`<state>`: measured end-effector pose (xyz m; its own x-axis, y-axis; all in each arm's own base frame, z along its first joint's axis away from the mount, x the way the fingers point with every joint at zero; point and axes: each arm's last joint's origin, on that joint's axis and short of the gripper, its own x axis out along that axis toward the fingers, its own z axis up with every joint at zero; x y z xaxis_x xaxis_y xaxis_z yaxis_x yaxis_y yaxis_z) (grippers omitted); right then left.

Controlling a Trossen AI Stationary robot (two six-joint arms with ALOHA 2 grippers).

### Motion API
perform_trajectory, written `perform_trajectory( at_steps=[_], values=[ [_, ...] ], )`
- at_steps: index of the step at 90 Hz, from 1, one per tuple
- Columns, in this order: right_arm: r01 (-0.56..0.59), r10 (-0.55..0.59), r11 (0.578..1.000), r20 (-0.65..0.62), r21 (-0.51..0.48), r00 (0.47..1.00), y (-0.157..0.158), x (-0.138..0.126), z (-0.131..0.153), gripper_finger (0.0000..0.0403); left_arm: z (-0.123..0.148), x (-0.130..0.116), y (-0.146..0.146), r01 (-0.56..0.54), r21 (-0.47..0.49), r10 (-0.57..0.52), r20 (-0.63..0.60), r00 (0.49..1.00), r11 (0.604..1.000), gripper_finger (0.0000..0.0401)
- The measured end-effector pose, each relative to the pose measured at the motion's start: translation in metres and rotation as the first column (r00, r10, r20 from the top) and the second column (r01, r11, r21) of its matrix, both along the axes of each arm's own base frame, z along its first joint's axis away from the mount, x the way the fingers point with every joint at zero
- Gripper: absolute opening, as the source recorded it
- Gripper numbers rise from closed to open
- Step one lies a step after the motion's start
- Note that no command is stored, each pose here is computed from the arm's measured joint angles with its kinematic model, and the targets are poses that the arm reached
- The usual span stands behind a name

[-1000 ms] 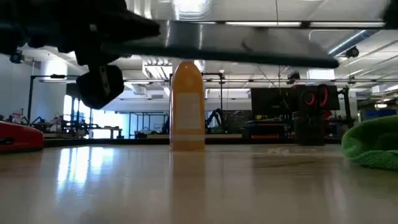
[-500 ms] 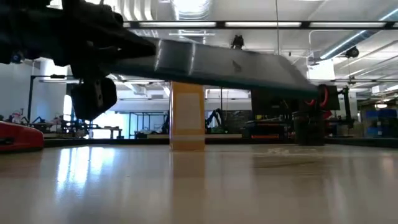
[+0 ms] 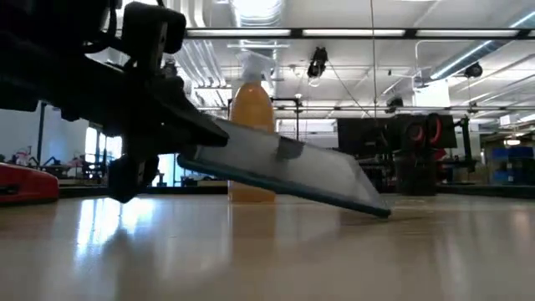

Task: Apply microfiber cloth
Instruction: Wipe the front and back of the blue cellphone with the green microfiber cloth

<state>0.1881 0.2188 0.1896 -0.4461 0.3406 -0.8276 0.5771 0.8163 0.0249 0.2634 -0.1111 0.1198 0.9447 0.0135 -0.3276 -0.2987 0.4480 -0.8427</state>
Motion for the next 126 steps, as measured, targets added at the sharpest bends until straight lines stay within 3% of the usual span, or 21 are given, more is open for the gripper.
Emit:
perform_trajectory(
  at_steps=[15, 34, 48, 56, 66, 77, 94, 108, 126],
  values=[
    [0.044, -0.044, 0.999, 0.120, 0.001, 0.992, 0.007, 0.017, 0.024, 0.0145, -0.007, -0.002, 0.002, -0.041, -0.015, 0.040, -0.052, 0.998, 0.999, 0.0022],
    [0.076, -0.011, 0.985, 0.378, -0.157, 0.926, 0.006, 0.035, 0.070, 0.0190, -0.009, -0.002, 0.003, -0.033, 0.009, 0.034, -0.071, 0.997, 0.999, 0.0060],
    [0.097, 0.018, 0.972, 0.476, -0.216, 0.879, 0.001, 0.043, 0.086, 0.0215, -0.011, -0.002, 0.004, -0.044, 0.023, 0.046, -0.095, 0.994, 0.999, 0.0099],
    [0.100, 0.055, 0.964, 0.549, -0.247, 0.834, -0.001, 0.050, 0.092, 0.0224, -0.013, -0.003, 0.005, -0.054, 0.036, 0.057, -0.108, 0.993, 0.998, 0.0117],
    [0.114, 0.128, 0.944, 0.663, -0.308, 0.738, -0.005, 0.063, 0.094, 0.0226, -0.014, -0.004, 0.006, -0.074, 0.055, 0.080, -0.115, 0.990, 0.996, 0.0133],
    [0.102, 0.231, 0.912, 0.704, -0.397, 0.672, -0.012, 0.080, 0.085, 0.0220, -0.015, -0.005, 0.007, -0.085, 0.081, 0.095, -0.127, 0.987, 0.993, 0.0140],
    [-0.045, 0.382, 0.864, 0.594, -0.501, 0.708, -0.035, 0.110, 0.054, 0.0216, -0.018, -0.007, 0.008, -0.040, 0.139, 0.062, -0.159, 0.985, 0.989, 0.0142],
    [-0.159, 0.412, 0.866, 0.498, -0.474, 0.762, -0.058, 0.127, 0.035, 0.0221, -0.019, -0.008, 0.007, 0.010, 0.164, 0.019, -0.175, 0.984, 0.986, 0.0142],
    [-0.188, 0.406, 0.871, 0.449, -0.455, 0.796, -0.068, 0.121, 0.042, 0.0222, -0.021, -0.010, 0.005, 0.034, 0.186, 0.001, -0.183, 0.983, 0.982, 0.0142]
  ],
)
